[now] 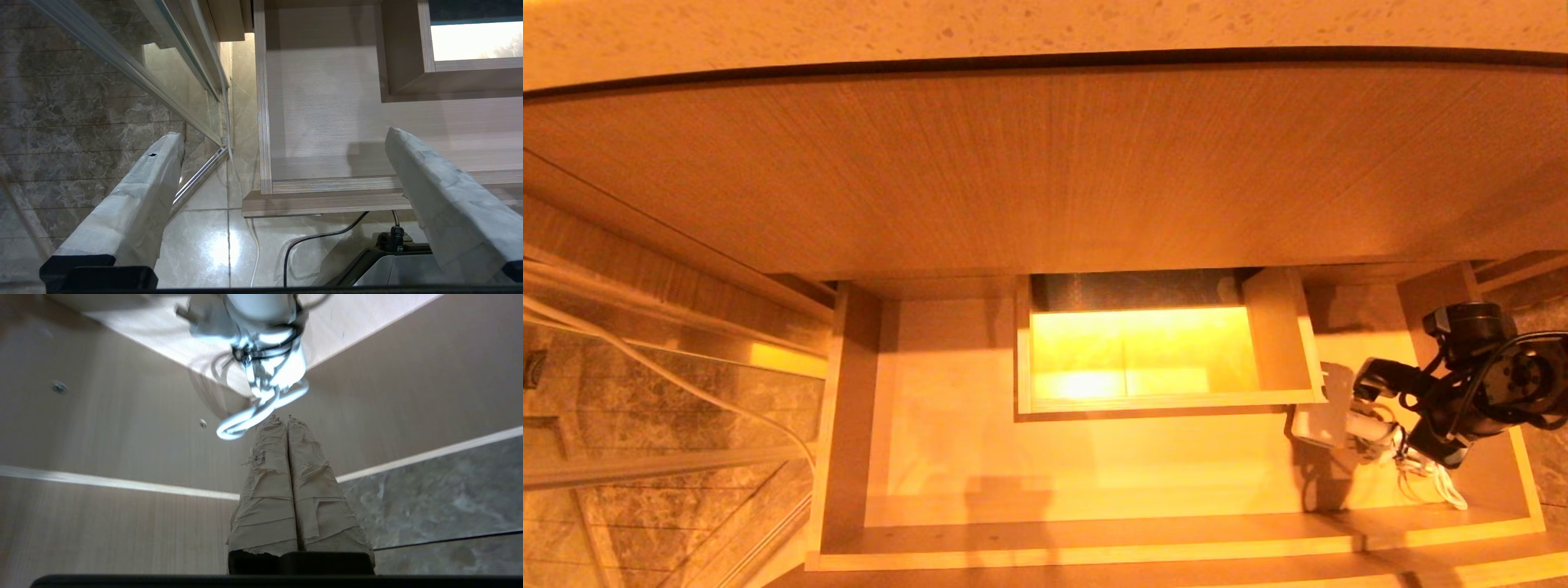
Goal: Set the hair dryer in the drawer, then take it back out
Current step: Take the hairdryer out
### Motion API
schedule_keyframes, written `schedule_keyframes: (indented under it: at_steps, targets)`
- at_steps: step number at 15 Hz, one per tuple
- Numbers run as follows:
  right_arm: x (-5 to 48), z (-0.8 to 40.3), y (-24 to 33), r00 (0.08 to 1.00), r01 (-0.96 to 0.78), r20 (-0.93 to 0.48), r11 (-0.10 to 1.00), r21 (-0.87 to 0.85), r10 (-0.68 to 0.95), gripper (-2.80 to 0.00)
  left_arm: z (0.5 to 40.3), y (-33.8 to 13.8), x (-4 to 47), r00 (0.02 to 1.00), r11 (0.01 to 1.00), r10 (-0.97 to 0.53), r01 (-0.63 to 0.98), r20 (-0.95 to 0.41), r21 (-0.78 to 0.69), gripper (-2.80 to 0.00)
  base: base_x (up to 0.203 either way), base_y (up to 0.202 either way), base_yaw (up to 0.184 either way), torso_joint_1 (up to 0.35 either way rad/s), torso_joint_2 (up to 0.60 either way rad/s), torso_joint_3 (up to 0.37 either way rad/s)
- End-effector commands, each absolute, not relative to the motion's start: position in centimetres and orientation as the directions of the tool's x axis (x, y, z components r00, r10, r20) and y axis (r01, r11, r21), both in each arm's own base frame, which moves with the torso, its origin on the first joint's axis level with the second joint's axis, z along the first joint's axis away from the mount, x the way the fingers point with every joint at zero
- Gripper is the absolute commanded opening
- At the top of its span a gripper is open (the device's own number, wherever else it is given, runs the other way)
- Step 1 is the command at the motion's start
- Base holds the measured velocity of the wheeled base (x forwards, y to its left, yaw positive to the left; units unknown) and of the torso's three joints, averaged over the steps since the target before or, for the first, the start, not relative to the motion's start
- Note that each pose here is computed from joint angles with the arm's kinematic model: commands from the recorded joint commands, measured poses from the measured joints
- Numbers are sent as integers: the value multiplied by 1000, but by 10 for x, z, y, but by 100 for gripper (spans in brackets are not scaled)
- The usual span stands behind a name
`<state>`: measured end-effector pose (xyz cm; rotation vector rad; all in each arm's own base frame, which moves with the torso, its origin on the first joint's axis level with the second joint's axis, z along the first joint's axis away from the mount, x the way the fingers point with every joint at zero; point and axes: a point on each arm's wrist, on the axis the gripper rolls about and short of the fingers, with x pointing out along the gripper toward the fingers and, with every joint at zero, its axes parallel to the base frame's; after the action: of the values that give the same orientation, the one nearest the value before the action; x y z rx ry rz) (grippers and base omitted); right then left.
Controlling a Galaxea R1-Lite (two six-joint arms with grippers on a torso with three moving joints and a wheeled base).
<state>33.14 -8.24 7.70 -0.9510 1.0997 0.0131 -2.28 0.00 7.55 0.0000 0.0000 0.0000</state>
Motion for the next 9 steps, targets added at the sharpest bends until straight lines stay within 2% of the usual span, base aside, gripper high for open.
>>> schedule_keyframes:
  at_steps: [1, 9]
  targets:
    - [331, 73, -85, 482, -452, -762, 623, -639, -432, 0, 75, 0, -23, 1000, 1000, 0, 0, 0, 0, 0, 0, 0, 0, 0, 0, 0]
    - [336, 56, -89, 462, -412, -773, 667, -621, -434, 0, 75, 0, -23, 1000, 1000, 0, 0, 0, 0, 0, 0, 0, 0, 0, 0, 0]
